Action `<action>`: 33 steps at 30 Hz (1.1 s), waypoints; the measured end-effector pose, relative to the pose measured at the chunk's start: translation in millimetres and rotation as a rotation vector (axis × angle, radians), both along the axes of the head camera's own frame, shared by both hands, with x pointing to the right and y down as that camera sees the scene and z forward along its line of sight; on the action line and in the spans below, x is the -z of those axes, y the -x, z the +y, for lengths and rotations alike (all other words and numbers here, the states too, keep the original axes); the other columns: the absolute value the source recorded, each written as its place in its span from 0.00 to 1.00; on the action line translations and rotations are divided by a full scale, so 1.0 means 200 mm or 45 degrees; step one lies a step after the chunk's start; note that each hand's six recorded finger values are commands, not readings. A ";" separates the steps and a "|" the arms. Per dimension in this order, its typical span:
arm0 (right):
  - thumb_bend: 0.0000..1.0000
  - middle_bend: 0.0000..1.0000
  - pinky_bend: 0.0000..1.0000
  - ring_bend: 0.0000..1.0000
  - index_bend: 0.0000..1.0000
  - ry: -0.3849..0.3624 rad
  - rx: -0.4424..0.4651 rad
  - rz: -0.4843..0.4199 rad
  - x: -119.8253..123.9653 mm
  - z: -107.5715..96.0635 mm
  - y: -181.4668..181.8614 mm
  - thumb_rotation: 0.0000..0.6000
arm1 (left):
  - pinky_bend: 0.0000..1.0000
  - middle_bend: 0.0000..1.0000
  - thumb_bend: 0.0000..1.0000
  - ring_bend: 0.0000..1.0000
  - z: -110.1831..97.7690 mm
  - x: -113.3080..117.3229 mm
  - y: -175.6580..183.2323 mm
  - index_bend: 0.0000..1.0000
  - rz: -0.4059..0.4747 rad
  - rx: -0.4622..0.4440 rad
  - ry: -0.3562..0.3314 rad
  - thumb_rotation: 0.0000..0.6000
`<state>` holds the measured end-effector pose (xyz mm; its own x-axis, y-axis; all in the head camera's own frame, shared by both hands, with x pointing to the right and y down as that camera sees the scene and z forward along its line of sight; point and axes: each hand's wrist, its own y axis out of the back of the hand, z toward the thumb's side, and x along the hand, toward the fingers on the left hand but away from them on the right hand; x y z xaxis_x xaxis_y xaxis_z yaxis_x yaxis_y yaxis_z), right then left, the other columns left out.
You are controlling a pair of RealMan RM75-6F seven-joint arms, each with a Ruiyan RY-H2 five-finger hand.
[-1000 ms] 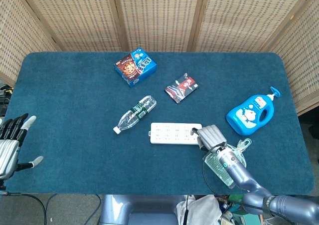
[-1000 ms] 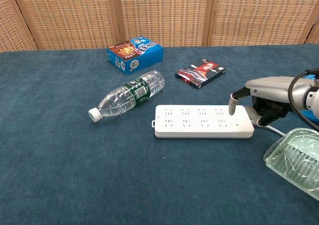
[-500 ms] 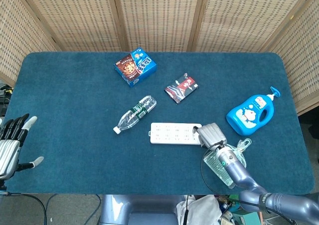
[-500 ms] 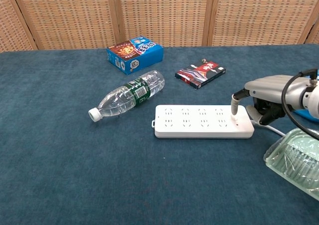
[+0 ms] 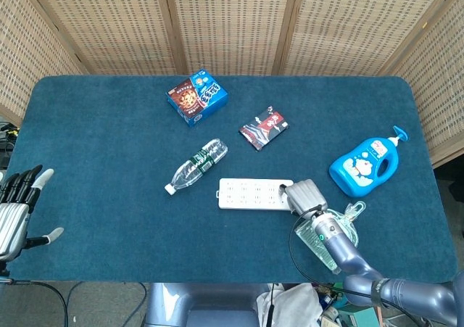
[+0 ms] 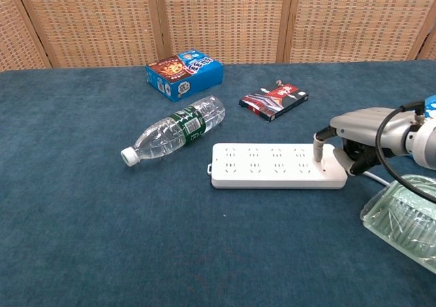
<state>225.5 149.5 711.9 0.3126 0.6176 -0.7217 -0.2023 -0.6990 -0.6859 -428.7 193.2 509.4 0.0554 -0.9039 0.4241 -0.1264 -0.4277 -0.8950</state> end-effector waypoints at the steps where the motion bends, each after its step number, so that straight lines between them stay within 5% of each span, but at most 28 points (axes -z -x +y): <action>1: 0.75 1.00 1.00 1.00 0.34 0.002 0.003 0.003 0.00 0.00 0.00 1.00 | 0.00 0.00 0.00 0.00 0.00 0.00 0.00 0.00 -0.001 0.000 0.000 1.00; 12: 0.75 1.00 1.00 1.00 0.34 -0.055 -0.008 -0.043 0.04 -0.03 0.03 1.00 | 0.00 0.00 0.00 0.00 0.00 0.00 0.00 0.00 -0.002 0.000 -0.002 1.00; 23: 0.70 0.94 0.99 0.95 0.34 -0.271 -0.124 -0.326 0.40 -0.20 0.05 1.00 | 0.00 0.00 0.00 0.00 0.01 0.00 0.00 0.00 0.004 -0.007 0.003 1.00; 24: 0.60 0.86 0.92 0.87 0.33 -0.294 -0.144 -0.360 0.45 -0.22 0.04 1.00 | 0.00 0.00 0.00 0.00 0.01 0.00 0.00 0.00 0.006 -0.007 0.004 1.00; 26: 0.29 0.58 0.62 0.56 0.25 -0.335 -0.180 -0.412 0.52 -0.22 0.02 1.00 | 0.00 0.00 0.00 0.00 0.02 0.01 0.00 0.00 0.007 -0.004 0.006 1.00; 28: 0.03 0.15 0.19 0.13 0.06 -0.402 -0.222 -0.473 0.60 -0.23 -0.04 1.00 | 0.00 0.00 0.00 0.00 0.03 0.00 0.01 0.00 0.003 -0.002 0.011 1.00; 30: 0.00 0.01 0.04 0.00 0.00 -0.478 -0.247 -0.511 0.69 -0.20 -0.14 1.00 | 0.00 0.00 0.00 0.00 0.04 -0.01 0.02 0.00 -0.003 -0.010 0.014 1.00; 33: 0.00 0.00 0.00 0.00 0.00 -0.541 -0.249 -0.466 0.77 -0.11 -0.33 1.00 | 0.00 0.00 0.00 0.00 0.06 -0.02 0.03 0.00 -0.006 -0.025 0.000 1.00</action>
